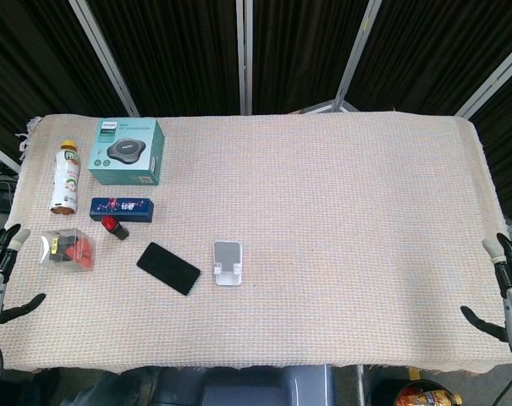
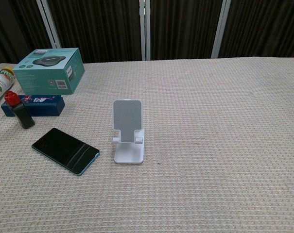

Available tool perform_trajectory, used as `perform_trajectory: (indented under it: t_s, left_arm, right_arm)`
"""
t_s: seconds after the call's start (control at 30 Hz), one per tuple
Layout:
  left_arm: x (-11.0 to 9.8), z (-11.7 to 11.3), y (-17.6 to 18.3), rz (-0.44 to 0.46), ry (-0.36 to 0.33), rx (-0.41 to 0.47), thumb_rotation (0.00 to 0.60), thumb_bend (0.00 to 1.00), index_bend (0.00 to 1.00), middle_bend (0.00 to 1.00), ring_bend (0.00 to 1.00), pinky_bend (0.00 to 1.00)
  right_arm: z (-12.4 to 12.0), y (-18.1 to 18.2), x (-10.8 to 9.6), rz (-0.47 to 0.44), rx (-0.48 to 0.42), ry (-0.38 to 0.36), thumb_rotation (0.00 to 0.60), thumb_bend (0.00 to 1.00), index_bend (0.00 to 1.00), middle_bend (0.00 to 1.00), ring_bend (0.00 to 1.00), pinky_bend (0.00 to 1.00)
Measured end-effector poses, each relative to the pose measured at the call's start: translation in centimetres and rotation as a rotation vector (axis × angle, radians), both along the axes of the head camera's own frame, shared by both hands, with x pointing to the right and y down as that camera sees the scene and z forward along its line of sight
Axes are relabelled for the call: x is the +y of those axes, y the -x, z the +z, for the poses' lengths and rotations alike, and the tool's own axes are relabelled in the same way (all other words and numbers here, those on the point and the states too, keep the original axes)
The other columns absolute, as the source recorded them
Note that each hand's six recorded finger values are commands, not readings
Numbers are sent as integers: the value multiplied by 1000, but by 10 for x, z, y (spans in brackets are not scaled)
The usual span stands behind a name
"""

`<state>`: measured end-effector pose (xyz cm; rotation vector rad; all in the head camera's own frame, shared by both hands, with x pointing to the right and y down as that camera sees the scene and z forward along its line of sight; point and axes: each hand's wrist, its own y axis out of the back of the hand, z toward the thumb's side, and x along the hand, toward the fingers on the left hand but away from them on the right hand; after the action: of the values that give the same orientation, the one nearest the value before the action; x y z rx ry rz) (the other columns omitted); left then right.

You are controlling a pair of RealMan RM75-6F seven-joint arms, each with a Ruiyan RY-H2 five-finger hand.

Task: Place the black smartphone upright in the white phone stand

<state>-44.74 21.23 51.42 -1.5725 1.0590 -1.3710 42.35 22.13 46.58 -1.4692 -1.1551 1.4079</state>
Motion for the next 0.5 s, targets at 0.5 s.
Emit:
perform_trajectory:
  t_s: [0.5]
  left_arm:
    - [-12, 37, -42, 167, 104, 33, 600, 0, 0, 0, 0, 0]
  right_arm:
    - [0, -4, -2, 21, -6, 10, 600, 0, 0, 0, 0, 0]
